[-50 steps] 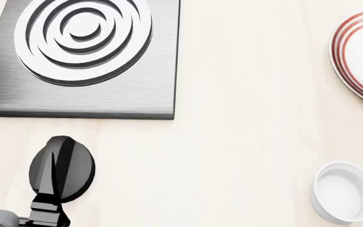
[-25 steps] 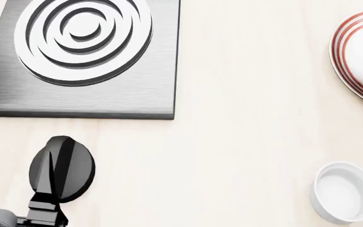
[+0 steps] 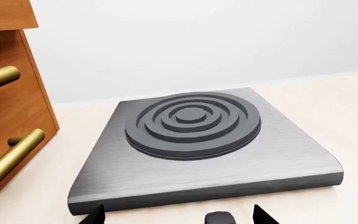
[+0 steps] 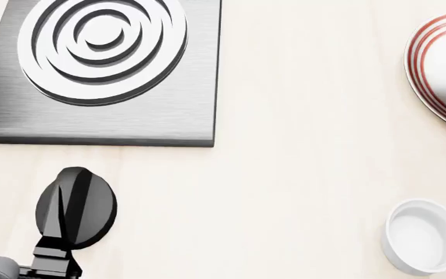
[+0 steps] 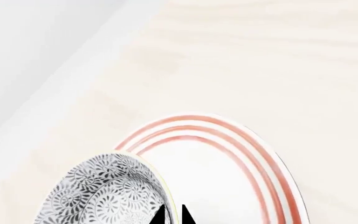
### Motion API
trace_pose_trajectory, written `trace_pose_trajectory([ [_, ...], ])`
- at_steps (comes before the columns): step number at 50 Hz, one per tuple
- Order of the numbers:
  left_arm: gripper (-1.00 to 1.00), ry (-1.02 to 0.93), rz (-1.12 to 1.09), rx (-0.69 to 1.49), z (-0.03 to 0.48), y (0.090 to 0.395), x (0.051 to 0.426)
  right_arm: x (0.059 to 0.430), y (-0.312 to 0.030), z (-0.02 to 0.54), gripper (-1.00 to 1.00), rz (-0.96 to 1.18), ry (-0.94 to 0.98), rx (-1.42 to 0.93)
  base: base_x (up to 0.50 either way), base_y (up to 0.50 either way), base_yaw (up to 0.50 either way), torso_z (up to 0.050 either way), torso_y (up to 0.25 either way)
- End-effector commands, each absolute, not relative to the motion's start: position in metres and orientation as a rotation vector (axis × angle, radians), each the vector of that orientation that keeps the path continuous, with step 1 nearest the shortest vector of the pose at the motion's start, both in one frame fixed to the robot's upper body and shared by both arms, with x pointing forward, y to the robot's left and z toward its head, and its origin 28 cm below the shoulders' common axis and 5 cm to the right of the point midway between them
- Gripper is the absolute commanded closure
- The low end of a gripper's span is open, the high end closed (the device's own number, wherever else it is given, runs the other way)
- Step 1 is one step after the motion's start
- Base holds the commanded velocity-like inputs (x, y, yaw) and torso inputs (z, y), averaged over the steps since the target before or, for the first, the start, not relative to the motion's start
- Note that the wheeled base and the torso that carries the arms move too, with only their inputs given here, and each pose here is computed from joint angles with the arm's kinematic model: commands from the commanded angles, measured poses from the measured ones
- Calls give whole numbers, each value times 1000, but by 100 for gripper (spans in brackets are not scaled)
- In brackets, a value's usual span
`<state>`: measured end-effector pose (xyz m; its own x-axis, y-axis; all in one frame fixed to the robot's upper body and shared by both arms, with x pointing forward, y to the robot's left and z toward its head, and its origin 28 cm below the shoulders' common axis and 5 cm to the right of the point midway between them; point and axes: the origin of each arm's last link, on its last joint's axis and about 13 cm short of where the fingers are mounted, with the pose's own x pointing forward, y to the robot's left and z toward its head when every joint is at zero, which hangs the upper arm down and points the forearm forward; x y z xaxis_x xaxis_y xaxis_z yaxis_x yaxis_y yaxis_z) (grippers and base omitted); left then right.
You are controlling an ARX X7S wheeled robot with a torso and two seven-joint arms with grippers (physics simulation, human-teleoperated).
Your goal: Pick the akita bowl next to the ramekin and place it on the plate.
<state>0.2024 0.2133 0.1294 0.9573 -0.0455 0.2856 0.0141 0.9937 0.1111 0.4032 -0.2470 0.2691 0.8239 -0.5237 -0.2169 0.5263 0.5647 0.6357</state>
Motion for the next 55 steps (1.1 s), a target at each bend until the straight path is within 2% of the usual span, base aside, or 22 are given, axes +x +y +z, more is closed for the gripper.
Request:
trace_pose_trajectory([
  [1, -100, -302, -22, 104, 131, 215, 204, 407, -242, 269, 100, -586, -10, 739, 0, 0, 0, 0, 0],
  [55, -100, -297, -14, 109, 129, 217, 205, 415, -239, 253, 100, -613, 36, 684, 0, 0, 0, 0, 0],
])
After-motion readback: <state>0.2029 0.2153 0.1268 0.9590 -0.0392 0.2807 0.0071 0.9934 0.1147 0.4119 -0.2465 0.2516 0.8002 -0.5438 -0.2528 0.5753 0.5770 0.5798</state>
